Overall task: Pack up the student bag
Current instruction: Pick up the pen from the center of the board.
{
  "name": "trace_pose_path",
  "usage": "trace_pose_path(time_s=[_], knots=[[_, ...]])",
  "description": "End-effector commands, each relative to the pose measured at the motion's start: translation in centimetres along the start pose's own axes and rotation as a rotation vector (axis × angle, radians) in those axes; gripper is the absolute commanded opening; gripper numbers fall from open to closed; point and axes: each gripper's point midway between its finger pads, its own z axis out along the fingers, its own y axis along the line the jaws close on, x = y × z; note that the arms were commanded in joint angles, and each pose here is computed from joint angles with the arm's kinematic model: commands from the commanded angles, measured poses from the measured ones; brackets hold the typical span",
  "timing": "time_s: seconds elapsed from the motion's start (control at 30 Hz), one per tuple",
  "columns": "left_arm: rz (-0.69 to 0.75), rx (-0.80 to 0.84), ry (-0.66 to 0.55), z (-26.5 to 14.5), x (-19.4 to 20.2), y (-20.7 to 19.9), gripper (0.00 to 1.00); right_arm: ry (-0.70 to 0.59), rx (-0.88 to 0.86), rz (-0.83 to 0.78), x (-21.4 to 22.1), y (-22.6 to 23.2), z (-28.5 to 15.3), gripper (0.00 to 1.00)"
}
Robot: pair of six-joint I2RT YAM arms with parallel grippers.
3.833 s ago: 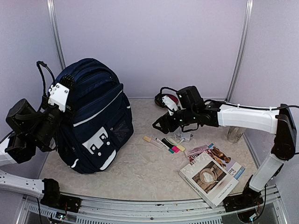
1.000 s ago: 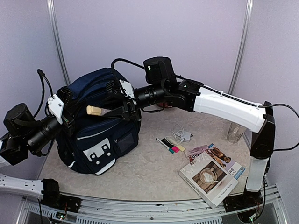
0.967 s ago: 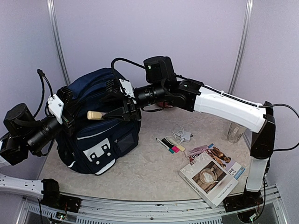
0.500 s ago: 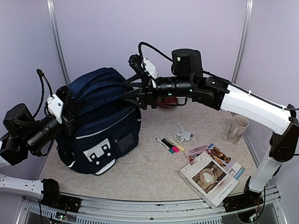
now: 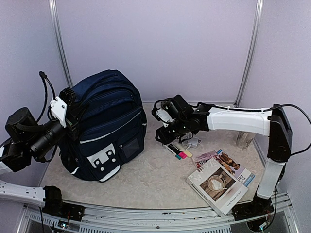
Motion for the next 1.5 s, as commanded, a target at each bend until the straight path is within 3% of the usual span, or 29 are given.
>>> trace_pose_path(time_s=[0.0, 0.1, 0.37, 0.53, 0.67, 0.93, 1.27, 1.47], knots=[[-0.172, -0.053, -0.142, -0.4, -3.3, 1.9, 0.0, 0.245, 0.061, 0.064, 5.5, -2.6, 3.6, 0.39], [-0.162, -0.042, -0.138, -0.2, -2.7, 1.2, 0.0, 0.314, 0.071, 0.053, 7.5, -3.1, 5.4, 0.34], [-0.12, 0.0, -0.108, 0.7, -1.6, -0.7, 0.0, 0.369, 0.193, 0.046, 9.0, -5.8, 7.0, 0.33], [-0.122, 0.013, -0.105, 1.0, -1.3, -0.8, 0.0, 0.389, 0.152, 0.056, 10.1, -5.4, 8.0, 0.21], [-0.13, 0.015, -0.106, 1.2, -1.1, -0.6, 0.0, 0.409, 0.151, 0.057, 10.8, -5.4, 8.5, 0.17], [-0.128, 0.025, -0.103, 1.4, -0.9, -0.6, 0.0, 0.475, 0.205, 0.046, 12.5, -6.3, 8.2, 0.2], [-0.127, 0.03, -0.101, 1.4, -0.8, -0.8, 0.0, 0.256, 0.158, 0.056, 5.2, -5.4, 4.3, 0.3], [-0.127, 0.027, -0.104, 1.3, -0.9, -0.7, 0.0, 0.329, 0.171, 0.049, 7.3, -6.0, 5.8, 0.34]])
